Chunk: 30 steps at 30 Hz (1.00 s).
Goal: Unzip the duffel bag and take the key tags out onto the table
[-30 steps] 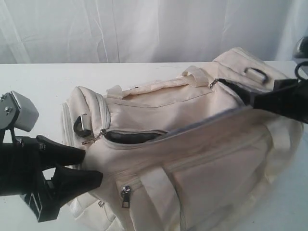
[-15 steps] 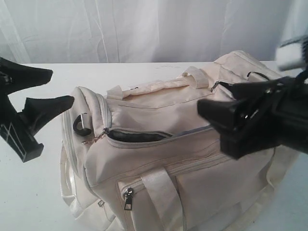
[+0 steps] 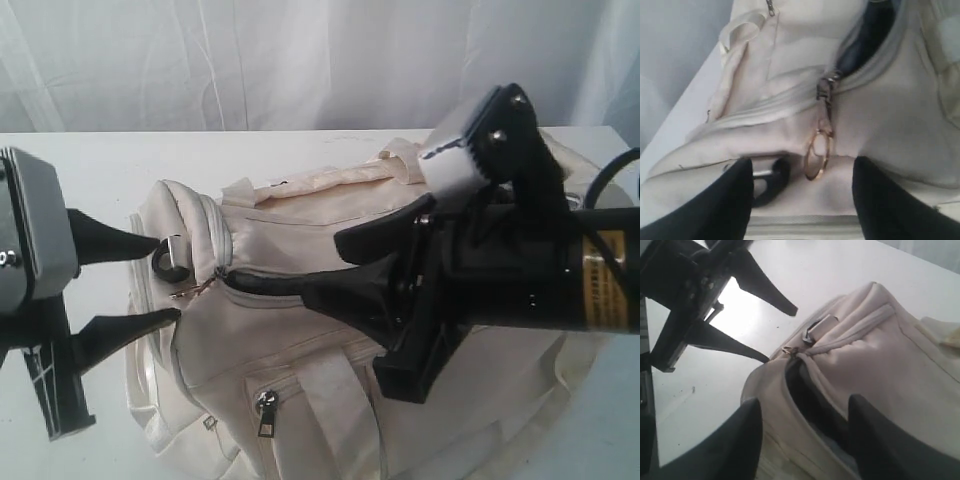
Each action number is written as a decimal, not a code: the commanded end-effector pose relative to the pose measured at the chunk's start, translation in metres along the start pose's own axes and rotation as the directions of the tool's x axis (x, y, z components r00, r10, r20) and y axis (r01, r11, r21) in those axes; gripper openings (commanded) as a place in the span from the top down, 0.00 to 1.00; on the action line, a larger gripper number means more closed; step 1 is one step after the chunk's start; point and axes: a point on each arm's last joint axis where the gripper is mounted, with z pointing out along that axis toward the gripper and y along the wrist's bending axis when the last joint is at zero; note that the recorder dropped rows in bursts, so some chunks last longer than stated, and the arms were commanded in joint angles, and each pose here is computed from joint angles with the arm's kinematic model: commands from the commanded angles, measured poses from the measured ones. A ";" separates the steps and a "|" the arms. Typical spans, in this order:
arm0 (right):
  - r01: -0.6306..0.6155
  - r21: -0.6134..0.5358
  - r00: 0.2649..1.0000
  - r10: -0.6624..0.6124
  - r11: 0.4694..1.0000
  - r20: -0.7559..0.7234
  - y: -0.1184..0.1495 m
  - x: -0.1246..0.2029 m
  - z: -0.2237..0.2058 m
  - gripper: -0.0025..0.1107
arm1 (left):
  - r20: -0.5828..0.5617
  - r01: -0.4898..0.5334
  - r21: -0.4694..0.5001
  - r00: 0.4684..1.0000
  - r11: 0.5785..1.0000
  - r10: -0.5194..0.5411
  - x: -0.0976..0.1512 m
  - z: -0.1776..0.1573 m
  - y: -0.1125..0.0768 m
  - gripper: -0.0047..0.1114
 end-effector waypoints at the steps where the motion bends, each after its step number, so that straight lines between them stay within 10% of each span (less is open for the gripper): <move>1: 0.087 -0.066 0.996 -0.087 0.994 -0.005 0.006 -0.005 0.016 0.55 | 0.007 -0.011 0.042 1.000 0.999 0.011 0.003 0.000 -0.007 0.46; 21: 0.085 0.017 0.986 -0.082 0.996 -0.145 -0.003 0.006 0.068 0.55 | -0.033 -0.040 0.049 0.999 0.998 0.041 0.011 0.008 -0.007 0.59; 30: 0.076 0.003 0.984 -0.074 0.997 -0.159 -0.004 0.010 0.072 0.83 | -0.020 0.001 0.040 1.000 0.999 0.000 0.014 0.018 -0.004 0.59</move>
